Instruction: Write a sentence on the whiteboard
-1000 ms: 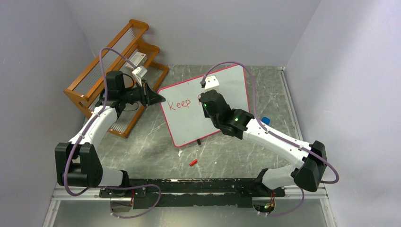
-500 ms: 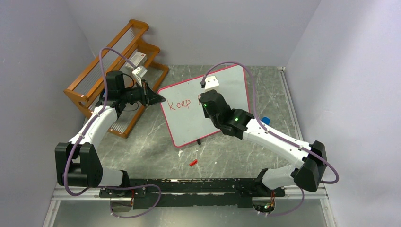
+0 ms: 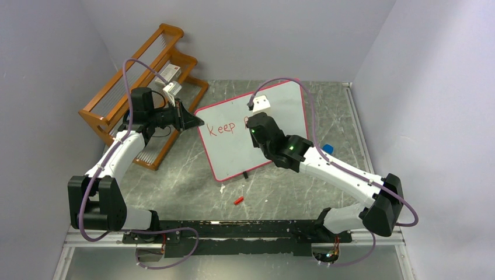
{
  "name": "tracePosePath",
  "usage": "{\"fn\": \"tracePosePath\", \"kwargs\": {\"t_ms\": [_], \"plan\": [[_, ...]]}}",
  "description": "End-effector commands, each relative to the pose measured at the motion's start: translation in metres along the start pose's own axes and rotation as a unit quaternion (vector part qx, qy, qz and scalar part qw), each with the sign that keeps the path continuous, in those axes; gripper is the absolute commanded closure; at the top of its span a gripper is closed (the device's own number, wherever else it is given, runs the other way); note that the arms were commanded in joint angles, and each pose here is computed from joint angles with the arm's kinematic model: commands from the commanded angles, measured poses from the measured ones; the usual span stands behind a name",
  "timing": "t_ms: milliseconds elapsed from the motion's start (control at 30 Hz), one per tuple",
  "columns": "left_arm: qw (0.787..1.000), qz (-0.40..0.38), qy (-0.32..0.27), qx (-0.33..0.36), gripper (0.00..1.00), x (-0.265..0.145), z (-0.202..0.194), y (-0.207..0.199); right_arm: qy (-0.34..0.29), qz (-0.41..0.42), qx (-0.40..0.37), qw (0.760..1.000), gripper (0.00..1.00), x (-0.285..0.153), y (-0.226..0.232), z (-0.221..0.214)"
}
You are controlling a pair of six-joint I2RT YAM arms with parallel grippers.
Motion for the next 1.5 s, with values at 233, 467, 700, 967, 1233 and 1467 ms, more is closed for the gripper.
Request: {"fn": "tracePosePath", "kwargs": {"t_ms": [233, 467, 700, 967, 1233, 1467], "plan": [[0.999, 0.037, 0.035, 0.014, 0.95, 0.008, -0.023, 0.018, 0.018, -0.009, -0.006, 1.000, 1.00, -0.001, -0.007, -0.011], [0.999, 0.038, 0.035, 0.015, 0.95, 0.008, -0.023, 0.019, 0.007, -0.026, -0.005, 1.000, 1.00, 0.000, -0.012, -0.006], [0.999, 0.038, 0.035, 0.015, 0.95, 0.008, -0.023, 0.018, -0.001, -0.033, -0.006, 0.999, 1.00, -0.002, -0.014, 0.000], [0.999, 0.037, 0.035, 0.015, 0.95, 0.009, -0.023, 0.018, -0.016, -0.035, 0.001, 0.999, 1.00, -0.003, -0.015, 0.007], [0.999, 0.036, 0.034, 0.015, 0.95, 0.009, -0.022, 0.018, -0.033, -0.036, 0.008, 0.999, 1.00, -0.004, -0.016, 0.016], [0.999, 0.034, 0.035, 0.014, 0.95, 0.009, -0.023, 0.018, -0.043, -0.033, 0.012, 0.998, 1.00, -0.005, -0.015, 0.022]]}}
Point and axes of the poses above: each gripper's point midway between its finger pads, its own x axis out along the fingers, its own y axis along the line the jaws close on, z = x × y, the point moved 4 cm from there along -x, back along the fingers, and after that the axes turned 2 degrees about x, right-handed, at the moved point
